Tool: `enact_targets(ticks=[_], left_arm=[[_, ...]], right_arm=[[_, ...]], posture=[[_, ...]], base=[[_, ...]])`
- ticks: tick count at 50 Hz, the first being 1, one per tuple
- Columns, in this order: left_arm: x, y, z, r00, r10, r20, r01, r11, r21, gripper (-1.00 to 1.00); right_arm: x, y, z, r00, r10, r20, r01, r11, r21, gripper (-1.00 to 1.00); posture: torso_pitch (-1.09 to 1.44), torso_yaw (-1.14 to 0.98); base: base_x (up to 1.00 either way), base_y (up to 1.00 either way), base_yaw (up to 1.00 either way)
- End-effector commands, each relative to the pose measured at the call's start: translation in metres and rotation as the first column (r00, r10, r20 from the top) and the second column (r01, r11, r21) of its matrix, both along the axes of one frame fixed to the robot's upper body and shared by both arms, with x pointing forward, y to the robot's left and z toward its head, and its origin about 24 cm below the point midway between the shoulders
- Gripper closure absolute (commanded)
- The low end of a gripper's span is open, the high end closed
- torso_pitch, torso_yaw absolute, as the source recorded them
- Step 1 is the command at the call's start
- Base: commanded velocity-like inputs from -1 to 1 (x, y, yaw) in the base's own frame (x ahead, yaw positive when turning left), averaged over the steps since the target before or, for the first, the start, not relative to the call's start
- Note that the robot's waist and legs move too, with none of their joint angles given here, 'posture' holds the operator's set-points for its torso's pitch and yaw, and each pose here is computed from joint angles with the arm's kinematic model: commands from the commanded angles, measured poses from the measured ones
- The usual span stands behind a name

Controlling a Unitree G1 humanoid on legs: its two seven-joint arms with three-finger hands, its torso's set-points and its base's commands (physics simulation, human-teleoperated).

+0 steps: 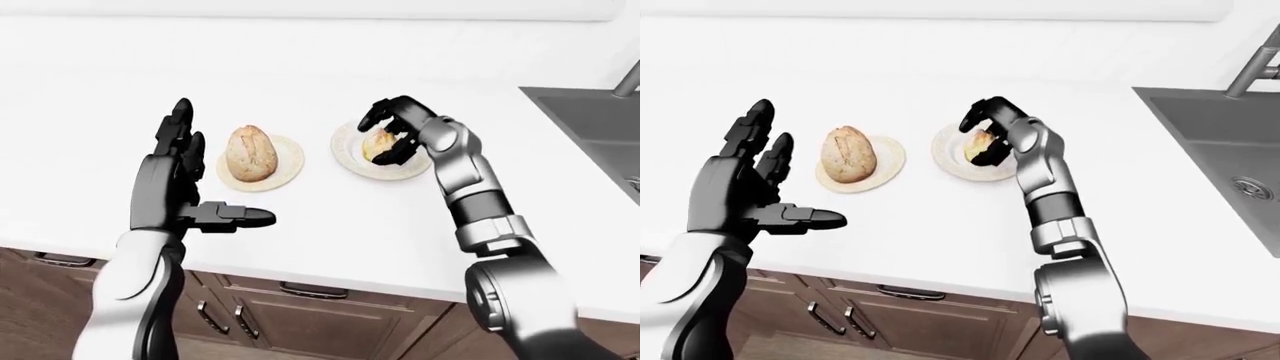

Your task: Place all breads on the cutting board.

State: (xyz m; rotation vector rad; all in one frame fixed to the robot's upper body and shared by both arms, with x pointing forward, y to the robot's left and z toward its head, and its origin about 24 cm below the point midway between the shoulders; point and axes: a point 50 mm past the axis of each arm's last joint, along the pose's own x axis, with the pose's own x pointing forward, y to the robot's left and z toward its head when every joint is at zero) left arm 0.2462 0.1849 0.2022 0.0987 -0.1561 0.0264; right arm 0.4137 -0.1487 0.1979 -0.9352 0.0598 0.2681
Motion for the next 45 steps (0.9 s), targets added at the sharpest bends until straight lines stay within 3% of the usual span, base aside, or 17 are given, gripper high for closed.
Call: enact_targets(ticks=[1, 12, 20, 25, 32, 39, 40, 45], left_arm=[[-0.004, -0.001, 0.013, 0.997, -0.006, 0.079, 0.005, 1.0, 0.01, -1.0], [-0.006, -0.002, 0.017, 0.997, -0.008, 0.083, 0.007, 1.0, 0.011, -1.0], [-0.006, -0.003, 0.021, 0.996, -0.008, 0.088, 0.007, 1.0, 0.015, -1.0], [-0.006, -0.004, 0.028, 0.995, -0.004, 0.099, 0.001, 1.0, 0.027, -1.0], [0.0, -0.009, 0.049, 0.993, 0.005, 0.12, -0.013, 0.998, 0.066, -1.0], [0.028, -0.011, 0.064, 0.993, 0.028, 0.117, -0.045, 0.989, 0.144, -1.0], [0.034, -0.01, 0.064, 0.99, 0.05, 0.129, -0.073, 0.981, 0.181, -1.0], [0.051, -0.01, 0.066, 0.992, 0.074, 0.1, -0.093, 0.975, 0.203, -1.0]], right_arm=[[0.001, 0.0, 0.01, 0.999, -0.002, 0.035, 0.002, 1.0, -0.022, 0.04], [-0.002, -0.001, 0.036, 0.992, -0.022, 0.123, 0.025, 0.999, -0.02, 0.56], [-0.022, -0.008, 0.093, 0.967, -0.031, 0.252, 0.021, 0.999, 0.042, 0.95], [-0.054, -0.009, 0.11, 0.957, 0.005, 0.289, -0.022, 0.998, 0.056, 1.0], [-0.085, -0.011, 0.123, 0.941, 0.03, 0.338, -0.065, 0.994, 0.091, 1.0], [-0.094, -0.009, 0.127, 0.935, 0.041, 0.352, -0.085, 0.99, 0.111, 1.0], [-0.095, -0.009, 0.127, 0.934, 0.043, 0.355, -0.086, 0.99, 0.108, 1.0], [-0.094, -0.01, 0.127, 0.934, 0.039, 0.356, -0.083, 0.991, 0.11, 1.0]], posture=[[0.0, 0.0], [0.0, 0.0], [0.0, 0.0], [0.0, 0.0], [0.0, 0.0], [0.0, 0.0], [0.0, 0.0], [0.0, 0.0]], base=[[0.0, 0.0, 0.0], [0.0, 0.0, 0.0], [0.0, 0.0, 0.0], [0.0, 0.0, 0.0], [0.0, 0.0, 0.0], [0.0, 0.0, 0.0], [0.0, 0.0, 0.0], [0.0, 0.0, 0.0]])
